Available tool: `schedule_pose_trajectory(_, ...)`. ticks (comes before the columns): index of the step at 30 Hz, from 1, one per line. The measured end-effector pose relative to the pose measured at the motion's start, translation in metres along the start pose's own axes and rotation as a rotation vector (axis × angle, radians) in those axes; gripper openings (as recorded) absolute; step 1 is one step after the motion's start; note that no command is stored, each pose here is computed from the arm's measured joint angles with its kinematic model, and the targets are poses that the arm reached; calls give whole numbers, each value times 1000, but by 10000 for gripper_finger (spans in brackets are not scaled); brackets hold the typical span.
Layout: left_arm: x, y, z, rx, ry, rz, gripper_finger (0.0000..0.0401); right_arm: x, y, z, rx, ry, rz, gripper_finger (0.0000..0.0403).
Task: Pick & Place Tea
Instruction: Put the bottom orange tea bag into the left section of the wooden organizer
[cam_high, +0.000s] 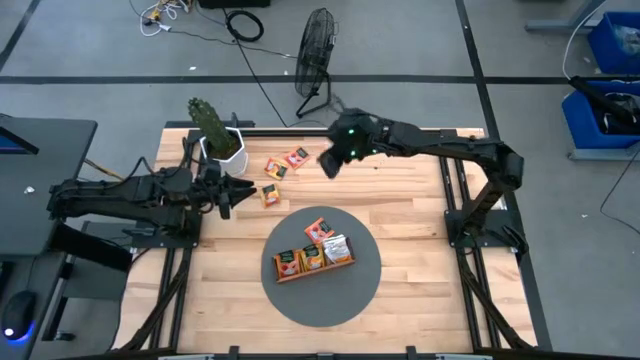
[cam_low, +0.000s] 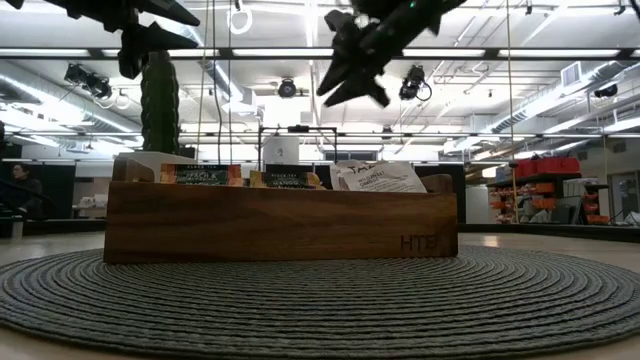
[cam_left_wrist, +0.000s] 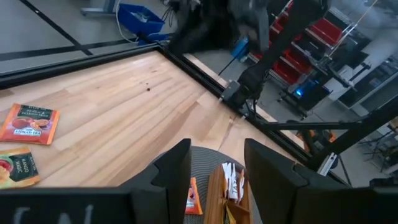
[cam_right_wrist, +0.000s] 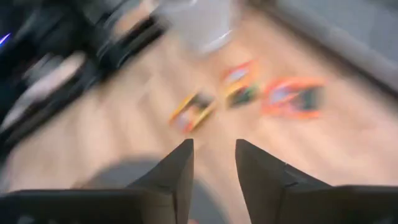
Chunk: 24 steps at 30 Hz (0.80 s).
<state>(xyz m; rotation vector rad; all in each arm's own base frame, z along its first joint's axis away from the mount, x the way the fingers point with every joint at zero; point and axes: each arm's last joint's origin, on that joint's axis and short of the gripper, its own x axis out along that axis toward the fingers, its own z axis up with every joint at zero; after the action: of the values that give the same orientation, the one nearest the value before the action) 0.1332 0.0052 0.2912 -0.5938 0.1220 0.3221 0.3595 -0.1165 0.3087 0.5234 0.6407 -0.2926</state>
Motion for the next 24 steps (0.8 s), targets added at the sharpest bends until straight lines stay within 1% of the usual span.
schedule_pose_trajectory(2, 0, 0, 0, -4, 1, 1, 154, 12, 1, -10, -66, 121, 124, 121)
schedule_pose_trajectory(4, 0, 0, 0, -10, 1, 1, 154, 27, 0, -23, -105, 248, 198, 118)
schedule_pose_trajectory(6, 0, 1, -1, -12, 5, 4, 154, 43, -3, -38, -143, 357, 196, 117)
schedule_pose_trajectory(8, 0, 1, -1, -22, 6, 5, 154, 55, -2, -49, -225, 417, 205, 118)
schedule_pose_trajectory(12, 0, 1, -2, -48, 15, 12, 154, 78, 8, -67, -373, 462, 247, 125)
schedule_pose_trajectory(14, 0, 1, -2, -59, 17, 14, 154, 88, 12, -75, -431, 476, 238, 132)
schedule_pose_trajectory(16, 0, 1, -2, -62, 17, 14, 154, 96, 15, -80, -494, 473, 202, 142)
schedule_pose_trajectory(19, 0, 1, -2, -63, 17, 14, 154, 108, 16, -89, -538, 487, 149, 163)
schedule_pose_trajectory(24, 0, 1, -2, -64, 17, 14, 154, 119, 19, -100, -564, 519, 167, 194)
